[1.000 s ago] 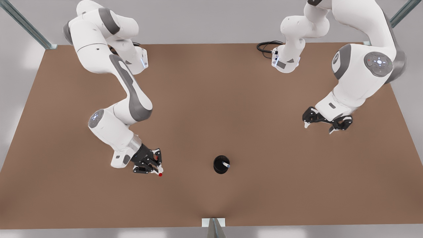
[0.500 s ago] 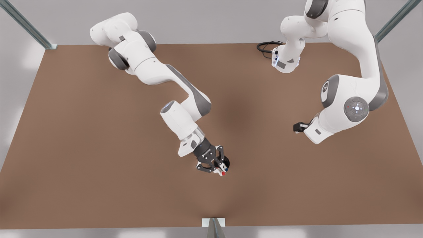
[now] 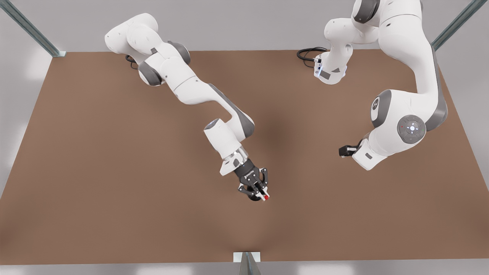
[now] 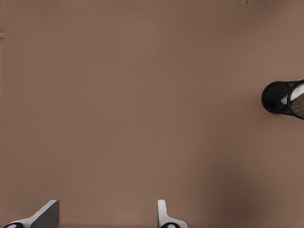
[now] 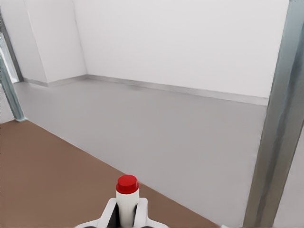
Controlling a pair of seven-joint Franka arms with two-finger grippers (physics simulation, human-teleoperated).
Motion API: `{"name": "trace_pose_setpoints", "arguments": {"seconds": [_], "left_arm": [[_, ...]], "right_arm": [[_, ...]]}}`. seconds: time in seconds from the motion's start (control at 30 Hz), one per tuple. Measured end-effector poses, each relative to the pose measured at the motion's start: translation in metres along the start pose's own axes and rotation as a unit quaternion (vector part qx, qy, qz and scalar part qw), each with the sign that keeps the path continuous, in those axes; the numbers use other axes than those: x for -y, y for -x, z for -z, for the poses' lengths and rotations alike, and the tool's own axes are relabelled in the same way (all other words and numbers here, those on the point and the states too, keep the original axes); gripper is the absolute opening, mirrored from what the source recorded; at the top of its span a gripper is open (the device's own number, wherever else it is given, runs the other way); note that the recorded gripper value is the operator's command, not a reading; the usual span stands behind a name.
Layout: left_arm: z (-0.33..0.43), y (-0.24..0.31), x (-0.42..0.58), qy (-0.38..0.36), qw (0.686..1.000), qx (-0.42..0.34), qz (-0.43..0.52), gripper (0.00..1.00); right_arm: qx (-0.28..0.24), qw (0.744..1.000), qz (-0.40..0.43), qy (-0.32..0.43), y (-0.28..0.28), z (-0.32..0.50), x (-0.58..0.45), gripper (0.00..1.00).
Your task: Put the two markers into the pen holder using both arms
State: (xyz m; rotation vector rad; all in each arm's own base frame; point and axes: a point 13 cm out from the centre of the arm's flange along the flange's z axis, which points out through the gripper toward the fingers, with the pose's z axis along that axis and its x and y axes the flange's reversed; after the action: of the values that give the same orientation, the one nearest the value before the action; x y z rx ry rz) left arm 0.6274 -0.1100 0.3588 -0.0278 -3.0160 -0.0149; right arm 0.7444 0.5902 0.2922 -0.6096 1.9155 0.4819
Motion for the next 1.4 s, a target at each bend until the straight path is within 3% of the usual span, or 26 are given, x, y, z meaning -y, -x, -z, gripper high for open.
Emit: {"name": "trace_pose_setpoints", "arguments": {"seconds": [0.1, 0.6, 1.27, 1.3, 1.33, 1.37, 1.4], "left_arm": [[-0.001, 0.001, 0.000, 0.000, 1.000, 0.001, 0.004, 1.00], [-0.014, 0.007, 0.000, -0.001, 1.000, -0.003, 0.019, 1.00], [-0.023, 0.012, 0.000, -0.001, 1.000, -0.004, 0.026, 1.00], [-0.023, 0.012, 0.000, -0.001, 1.000, -0.003, 0.026, 1.00], [-0.023, 0.012, 0.000, -0.001, 1.000, -0.003, 0.026, 1.00], [-0.023, 0.013, 0.000, -0.001, 1.000, -0.003, 0.026, 1.00], [-0.023, 0.013, 0.000, -0.001, 1.000, -0.002, 0.027, 1.00]], "right_arm": [[-0.004, 1.000, -0.003, -0.007, -0.025, 0.003, -0.003, 0.25], [0.037, 0.999, -0.003, -0.032, -0.041, 0.027, 0.006, 0.25], [0.028, 0.999, 0.025, -0.027, -0.073, 0.017, -0.005, 0.28], [0.027, 0.999, 0.025, -0.027, -0.074, 0.017, -0.006, 0.34], [0.027, 0.999, 0.025, -0.027, -0.074, 0.017, -0.006, 0.76], [0.027, 0.999, 0.025, -0.027, -0.074, 0.017, -0.006, 0.94], [0.027, 0.999, 0.025, -0.027, -0.075, 0.017, -0.007, 1.00]]}}
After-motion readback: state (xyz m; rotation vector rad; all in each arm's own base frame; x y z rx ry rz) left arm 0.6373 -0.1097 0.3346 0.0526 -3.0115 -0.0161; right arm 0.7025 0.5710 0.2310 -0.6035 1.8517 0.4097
